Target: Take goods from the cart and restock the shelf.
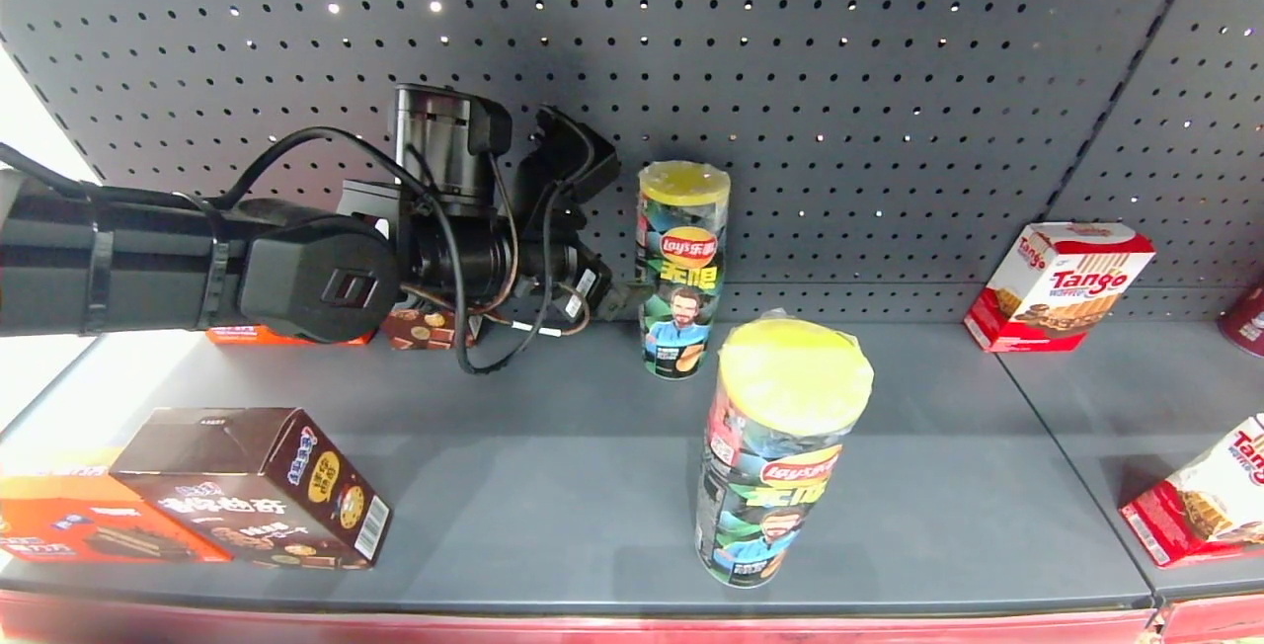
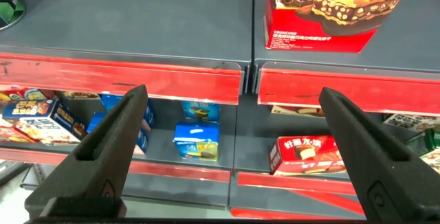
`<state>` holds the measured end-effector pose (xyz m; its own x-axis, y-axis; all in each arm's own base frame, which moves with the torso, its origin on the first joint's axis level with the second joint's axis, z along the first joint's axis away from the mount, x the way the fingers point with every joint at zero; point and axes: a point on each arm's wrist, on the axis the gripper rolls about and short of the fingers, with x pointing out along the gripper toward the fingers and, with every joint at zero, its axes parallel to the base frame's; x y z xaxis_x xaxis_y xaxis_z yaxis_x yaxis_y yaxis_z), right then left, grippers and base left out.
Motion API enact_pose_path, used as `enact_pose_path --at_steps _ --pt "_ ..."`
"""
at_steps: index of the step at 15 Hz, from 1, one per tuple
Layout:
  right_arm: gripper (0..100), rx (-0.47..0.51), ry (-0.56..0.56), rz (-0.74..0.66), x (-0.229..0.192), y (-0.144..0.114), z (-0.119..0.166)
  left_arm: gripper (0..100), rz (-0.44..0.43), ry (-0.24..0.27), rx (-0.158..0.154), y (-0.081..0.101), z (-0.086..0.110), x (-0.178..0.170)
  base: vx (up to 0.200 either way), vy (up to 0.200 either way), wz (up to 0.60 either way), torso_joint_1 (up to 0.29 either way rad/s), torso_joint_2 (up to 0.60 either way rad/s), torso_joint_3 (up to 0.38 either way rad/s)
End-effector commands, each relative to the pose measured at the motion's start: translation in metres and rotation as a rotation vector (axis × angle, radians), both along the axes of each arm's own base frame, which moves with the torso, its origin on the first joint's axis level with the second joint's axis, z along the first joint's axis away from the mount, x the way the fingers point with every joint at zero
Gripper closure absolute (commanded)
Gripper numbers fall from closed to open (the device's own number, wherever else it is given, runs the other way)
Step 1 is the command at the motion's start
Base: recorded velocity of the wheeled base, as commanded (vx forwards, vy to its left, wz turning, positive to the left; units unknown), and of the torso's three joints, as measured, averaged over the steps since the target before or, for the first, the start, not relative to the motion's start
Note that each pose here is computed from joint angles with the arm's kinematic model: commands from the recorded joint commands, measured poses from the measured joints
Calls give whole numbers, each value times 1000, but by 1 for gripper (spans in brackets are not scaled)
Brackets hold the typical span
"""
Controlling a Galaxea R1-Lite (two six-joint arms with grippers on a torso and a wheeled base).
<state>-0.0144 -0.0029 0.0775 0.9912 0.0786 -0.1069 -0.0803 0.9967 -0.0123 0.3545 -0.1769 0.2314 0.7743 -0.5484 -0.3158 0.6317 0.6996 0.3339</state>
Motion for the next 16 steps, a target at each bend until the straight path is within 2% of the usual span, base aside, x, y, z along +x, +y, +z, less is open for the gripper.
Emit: enact_pose_path --at_steps 1,4,6,7,8,9,10,12,13,14,16 --pt "0 0 2 0 0 0 0 0 2 11 6 0 -4 0 0 0 0 0 0 0" --pt "0 0 2 2 0 0 0 0 48 10 25 6 -1 -13 0 0 0 0 0 0" --pt "0 0 2 0 0 0 0 0 159 -4 66 9 -2 -23 0 0 0 0 0 0" --pt "0 1 2 0 0 0 0 0 163 -5 68 10 -2 -23 0 0 0 0 0 0" --pt "0 0 2 0 0 0 0 0 239 -19 96 10 -5 -27 0 0 0 0 0 0" --pt "0 1 2 0 0 0 0 0 271 -41 97 8 -7 -27 0 0 0 0 0 0" --pt "0 0 2 0 0 0 0 0 292 -59 82 8 -9 -26 0 0 0 0 0 0" --pt "0 1 2 0 0 0 0 0 294 -63 64 2 -20 -19 0 0 0 0 0 0" --pt "0 0 2 0 0 0 0 0 297 -58 52 0 -23 -17 0 0 0 0 0 0" --pt "0 0 2 0 0 0 0 0 310 -33 18 -2 -29 -14 0 0 0 0 0 0" --pt "0 0 2 0 0 0 0 0 312 -11 -14 -7 -32 -15 0 0 0 0 0 0"
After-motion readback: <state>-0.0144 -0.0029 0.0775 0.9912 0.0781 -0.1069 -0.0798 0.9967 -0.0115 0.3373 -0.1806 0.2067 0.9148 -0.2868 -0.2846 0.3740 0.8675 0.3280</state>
